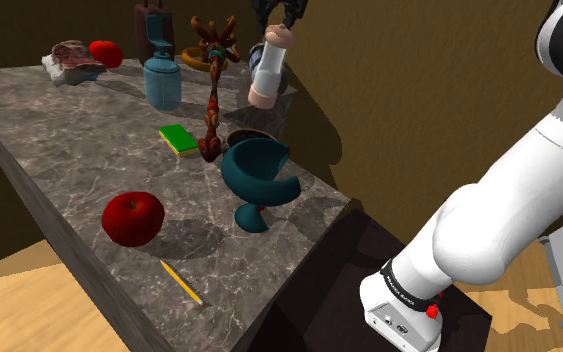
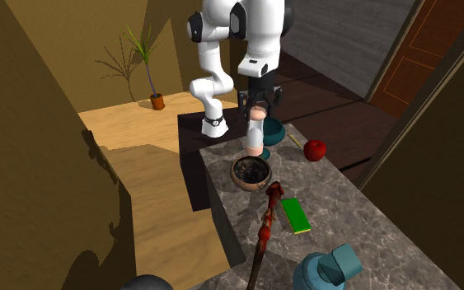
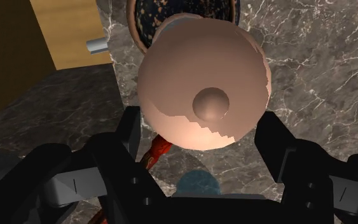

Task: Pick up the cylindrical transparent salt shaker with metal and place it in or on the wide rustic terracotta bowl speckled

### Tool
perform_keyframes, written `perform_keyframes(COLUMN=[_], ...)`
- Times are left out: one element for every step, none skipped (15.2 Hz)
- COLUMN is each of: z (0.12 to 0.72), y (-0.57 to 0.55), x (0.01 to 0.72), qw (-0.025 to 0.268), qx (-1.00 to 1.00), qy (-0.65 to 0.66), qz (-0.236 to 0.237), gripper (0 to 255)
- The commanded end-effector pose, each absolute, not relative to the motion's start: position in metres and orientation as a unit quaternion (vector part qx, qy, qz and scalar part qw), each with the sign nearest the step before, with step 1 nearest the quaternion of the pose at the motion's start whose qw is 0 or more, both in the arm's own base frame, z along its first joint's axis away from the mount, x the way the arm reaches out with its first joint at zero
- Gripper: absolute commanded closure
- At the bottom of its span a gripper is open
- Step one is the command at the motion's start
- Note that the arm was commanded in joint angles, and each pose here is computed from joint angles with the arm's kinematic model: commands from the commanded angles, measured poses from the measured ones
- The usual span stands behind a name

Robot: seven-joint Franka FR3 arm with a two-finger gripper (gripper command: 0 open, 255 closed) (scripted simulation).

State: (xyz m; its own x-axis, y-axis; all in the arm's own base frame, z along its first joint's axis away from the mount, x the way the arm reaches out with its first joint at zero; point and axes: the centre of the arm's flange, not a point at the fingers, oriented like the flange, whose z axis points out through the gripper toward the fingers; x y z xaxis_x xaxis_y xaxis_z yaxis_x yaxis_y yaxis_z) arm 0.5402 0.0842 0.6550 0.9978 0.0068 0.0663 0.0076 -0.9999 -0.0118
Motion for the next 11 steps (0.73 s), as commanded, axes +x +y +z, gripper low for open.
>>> perform_keyframes(z=[0.645, 0.640, 0.635, 0.629, 0.624, 0.619, 0.614, 0.608, 0.603, 0.598, 0.592], y=[0.085, 0.085, 0.085, 0.085, 0.085, 0.085, 0.085, 0.085, 0.085, 0.085, 0.085], x=[0.539, 0.539, 0.539, 0.539, 0.539, 0.539, 0.539, 0.539, 0.539, 0.539, 0.539], qw=[0.006, 0.006, 0.006, 0.006, 0.006, 0.006, 0.006, 0.006, 0.006, 0.006, 0.006], qx=[-0.999, -0.999, -0.999, -0.999, -0.999, -0.999, -0.999, -0.999, -0.999, -0.999, -0.999], qy=[-0.003, -0.003, -0.003, -0.003, -0.003, -0.003, -0.003, -0.003, -0.003, -0.003, -0.003], qz=[-0.033, -0.033, -0.033, -0.033, -0.033, -0.033, -0.033, -0.033, -0.033, -0.033, -0.033], gripper=[255, 255, 255, 255, 255, 255, 255, 255, 255, 255, 255])
